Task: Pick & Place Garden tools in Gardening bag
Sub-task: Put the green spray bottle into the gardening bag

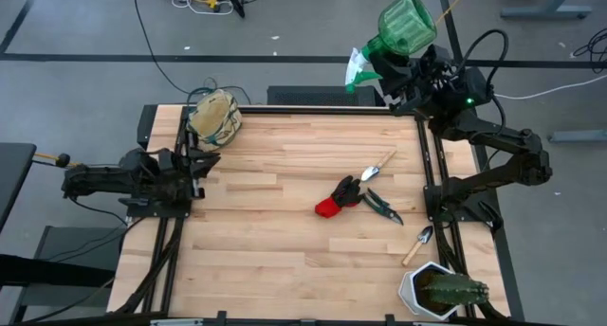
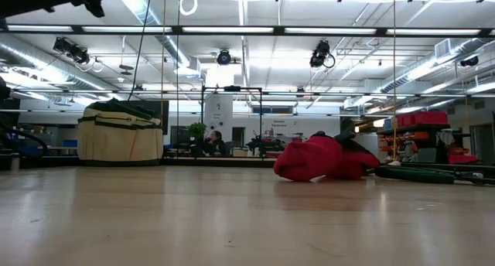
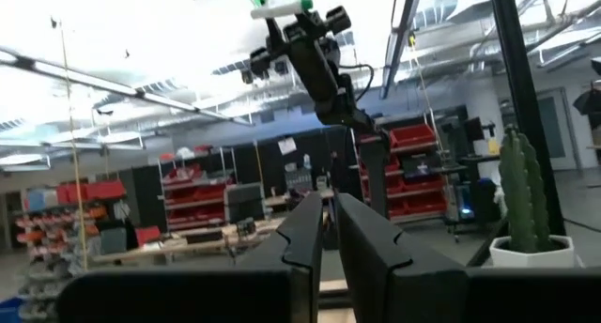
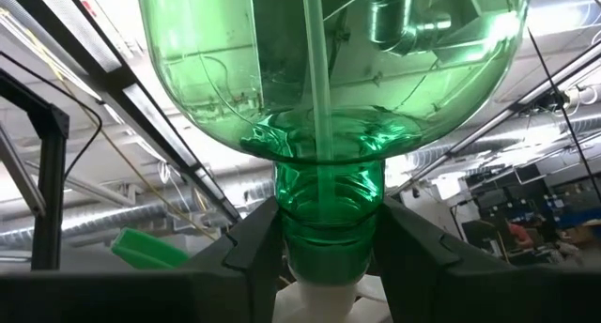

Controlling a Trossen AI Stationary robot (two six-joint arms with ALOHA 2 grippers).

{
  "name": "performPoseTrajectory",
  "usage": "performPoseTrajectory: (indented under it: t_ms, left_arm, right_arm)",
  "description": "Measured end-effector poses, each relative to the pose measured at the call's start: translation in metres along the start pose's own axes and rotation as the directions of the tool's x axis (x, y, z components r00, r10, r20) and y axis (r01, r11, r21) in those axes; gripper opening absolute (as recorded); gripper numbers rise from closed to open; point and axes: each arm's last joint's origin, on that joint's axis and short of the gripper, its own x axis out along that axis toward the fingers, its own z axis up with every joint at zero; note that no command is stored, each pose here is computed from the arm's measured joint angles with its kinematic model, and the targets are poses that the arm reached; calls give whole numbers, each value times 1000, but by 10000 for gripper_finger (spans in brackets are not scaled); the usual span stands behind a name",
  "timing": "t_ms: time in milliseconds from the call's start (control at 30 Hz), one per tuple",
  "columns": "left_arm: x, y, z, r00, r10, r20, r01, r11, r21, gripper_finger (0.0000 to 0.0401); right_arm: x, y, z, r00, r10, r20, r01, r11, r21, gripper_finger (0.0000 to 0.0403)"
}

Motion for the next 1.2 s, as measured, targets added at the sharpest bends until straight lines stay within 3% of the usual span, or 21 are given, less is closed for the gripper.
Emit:
performPoseTrajectory:
  t_ms: [167, 567, 867, 1200]
  left_arm:
    - [18, 0, 17, 1000, -5, -19, 4, 999, -34, 44]
    - [73, 1, 63, 1000, -5, -23, 5, 1000, 6, 44]
    - [112, -3, 82, 999, -16, -28, 21, 980, 200, 44]
    - [152, -6, 97, 1000, 9, -29, 1, 943, 333, 44]
  right_arm:
    - [0, -1, -2, 1000, -5, -17, 5, 1000, -3, 149]
    - [0, -1, -2, 1000, -6, -17, 6, 1000, -3, 149]
    - [0, 0, -1, 1000, -5, -14, 5, 1000, -4, 149]
    - [0, 0, 1, 1000, 1, 7, -1, 1000, -5, 149]
